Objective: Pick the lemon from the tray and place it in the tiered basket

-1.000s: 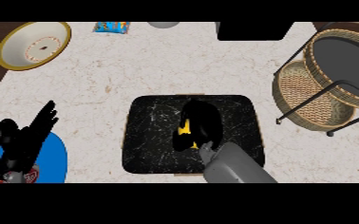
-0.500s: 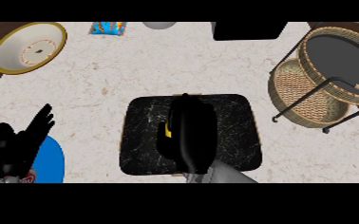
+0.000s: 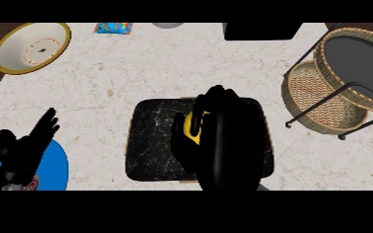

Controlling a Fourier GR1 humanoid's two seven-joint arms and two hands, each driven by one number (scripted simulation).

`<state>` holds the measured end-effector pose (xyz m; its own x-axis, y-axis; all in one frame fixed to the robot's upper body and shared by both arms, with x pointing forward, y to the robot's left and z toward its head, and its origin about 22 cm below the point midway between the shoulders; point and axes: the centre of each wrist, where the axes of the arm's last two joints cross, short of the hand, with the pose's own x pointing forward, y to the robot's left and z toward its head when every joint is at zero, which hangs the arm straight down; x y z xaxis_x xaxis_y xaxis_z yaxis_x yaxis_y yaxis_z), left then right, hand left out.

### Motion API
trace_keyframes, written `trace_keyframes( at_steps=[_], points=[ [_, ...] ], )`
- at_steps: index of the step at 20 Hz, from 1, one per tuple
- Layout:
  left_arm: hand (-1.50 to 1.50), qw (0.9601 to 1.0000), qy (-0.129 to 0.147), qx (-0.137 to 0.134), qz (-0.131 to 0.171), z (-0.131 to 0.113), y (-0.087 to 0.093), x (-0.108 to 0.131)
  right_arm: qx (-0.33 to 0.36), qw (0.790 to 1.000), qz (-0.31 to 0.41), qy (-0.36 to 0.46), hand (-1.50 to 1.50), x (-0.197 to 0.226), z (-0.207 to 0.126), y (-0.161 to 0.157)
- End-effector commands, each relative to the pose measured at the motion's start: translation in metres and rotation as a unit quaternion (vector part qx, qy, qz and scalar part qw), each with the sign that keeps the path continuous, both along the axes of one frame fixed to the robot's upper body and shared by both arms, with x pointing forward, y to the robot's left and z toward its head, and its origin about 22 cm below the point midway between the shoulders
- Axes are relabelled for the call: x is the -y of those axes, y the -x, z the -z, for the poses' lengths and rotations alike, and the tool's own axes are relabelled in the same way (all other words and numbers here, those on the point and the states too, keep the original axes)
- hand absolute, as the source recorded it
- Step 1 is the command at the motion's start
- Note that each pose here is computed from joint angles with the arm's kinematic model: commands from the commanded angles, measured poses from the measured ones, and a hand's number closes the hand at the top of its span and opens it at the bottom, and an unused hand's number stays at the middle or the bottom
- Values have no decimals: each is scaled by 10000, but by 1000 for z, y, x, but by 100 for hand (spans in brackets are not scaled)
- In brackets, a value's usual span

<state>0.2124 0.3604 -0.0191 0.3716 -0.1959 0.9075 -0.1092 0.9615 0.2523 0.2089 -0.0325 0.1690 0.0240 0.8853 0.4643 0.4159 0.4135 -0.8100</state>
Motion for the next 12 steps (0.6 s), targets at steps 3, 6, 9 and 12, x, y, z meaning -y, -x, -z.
trace_keyframes(
  at_steps=[3,6,9,12],
  points=[
    [0,9999,115,29,47,-2,2,1,-50,9928,1075,-517,150,30,-45,-15],
    [0,9999,54,108,109,-3,-13,4,6,9935,1101,-285,150,52,-33,-41],
    [0,10000,0,8,53,6,7,0,96,9915,1295,-92,150,79,-35,-73],
    [0,10000,56,9,-45,-11,-19,-2,99,9923,1237,-58,150,101,-44,-91]
  ],
)
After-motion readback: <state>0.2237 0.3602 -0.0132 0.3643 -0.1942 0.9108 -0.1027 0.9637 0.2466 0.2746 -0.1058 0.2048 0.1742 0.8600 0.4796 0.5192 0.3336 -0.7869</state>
